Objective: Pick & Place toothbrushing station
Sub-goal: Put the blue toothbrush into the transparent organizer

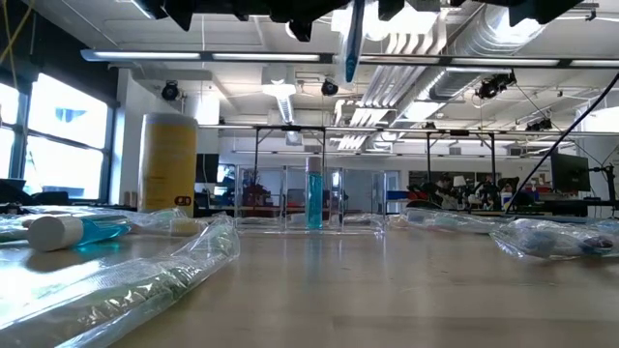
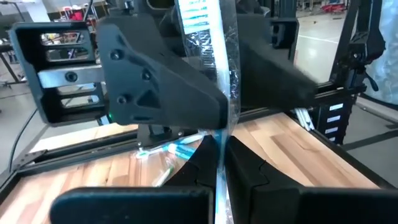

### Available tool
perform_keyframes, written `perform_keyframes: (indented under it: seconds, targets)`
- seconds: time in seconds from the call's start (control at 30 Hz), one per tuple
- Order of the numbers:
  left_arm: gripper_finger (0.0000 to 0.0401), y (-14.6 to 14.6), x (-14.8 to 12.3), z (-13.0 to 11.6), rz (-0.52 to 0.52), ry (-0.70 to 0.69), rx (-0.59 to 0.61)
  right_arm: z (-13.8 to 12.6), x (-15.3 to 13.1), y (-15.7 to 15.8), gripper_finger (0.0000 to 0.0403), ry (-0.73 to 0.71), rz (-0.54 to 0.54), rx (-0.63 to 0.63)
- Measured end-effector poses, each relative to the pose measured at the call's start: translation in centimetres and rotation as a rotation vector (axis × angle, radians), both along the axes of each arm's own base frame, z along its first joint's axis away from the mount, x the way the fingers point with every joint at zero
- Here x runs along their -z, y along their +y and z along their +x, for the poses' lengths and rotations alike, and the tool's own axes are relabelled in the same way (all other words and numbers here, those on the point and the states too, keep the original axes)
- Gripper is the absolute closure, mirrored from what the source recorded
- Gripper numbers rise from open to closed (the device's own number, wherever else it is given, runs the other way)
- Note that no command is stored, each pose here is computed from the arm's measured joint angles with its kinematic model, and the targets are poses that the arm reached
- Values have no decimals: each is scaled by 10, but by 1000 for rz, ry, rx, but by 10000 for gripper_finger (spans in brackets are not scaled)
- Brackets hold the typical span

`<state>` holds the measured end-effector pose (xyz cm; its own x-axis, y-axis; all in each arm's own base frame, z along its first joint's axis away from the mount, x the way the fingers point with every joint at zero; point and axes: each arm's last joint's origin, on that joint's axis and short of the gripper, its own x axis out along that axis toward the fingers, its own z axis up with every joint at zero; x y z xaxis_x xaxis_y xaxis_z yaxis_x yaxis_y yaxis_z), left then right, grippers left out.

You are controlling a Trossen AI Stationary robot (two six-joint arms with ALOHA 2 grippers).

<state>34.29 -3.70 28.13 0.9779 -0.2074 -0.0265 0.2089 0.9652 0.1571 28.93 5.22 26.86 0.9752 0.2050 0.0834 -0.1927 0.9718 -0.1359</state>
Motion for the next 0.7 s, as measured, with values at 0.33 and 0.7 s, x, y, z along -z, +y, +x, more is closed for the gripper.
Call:
perform_keyframes:
  seconds: [0.33,0.7]
  targets:
    - [364,0,1,0,20,8,-1,-1,1,1,393,11,-57,5]
    - [219,0,2,0,-15,20,3,-10,0,10,396,77,-67,26]
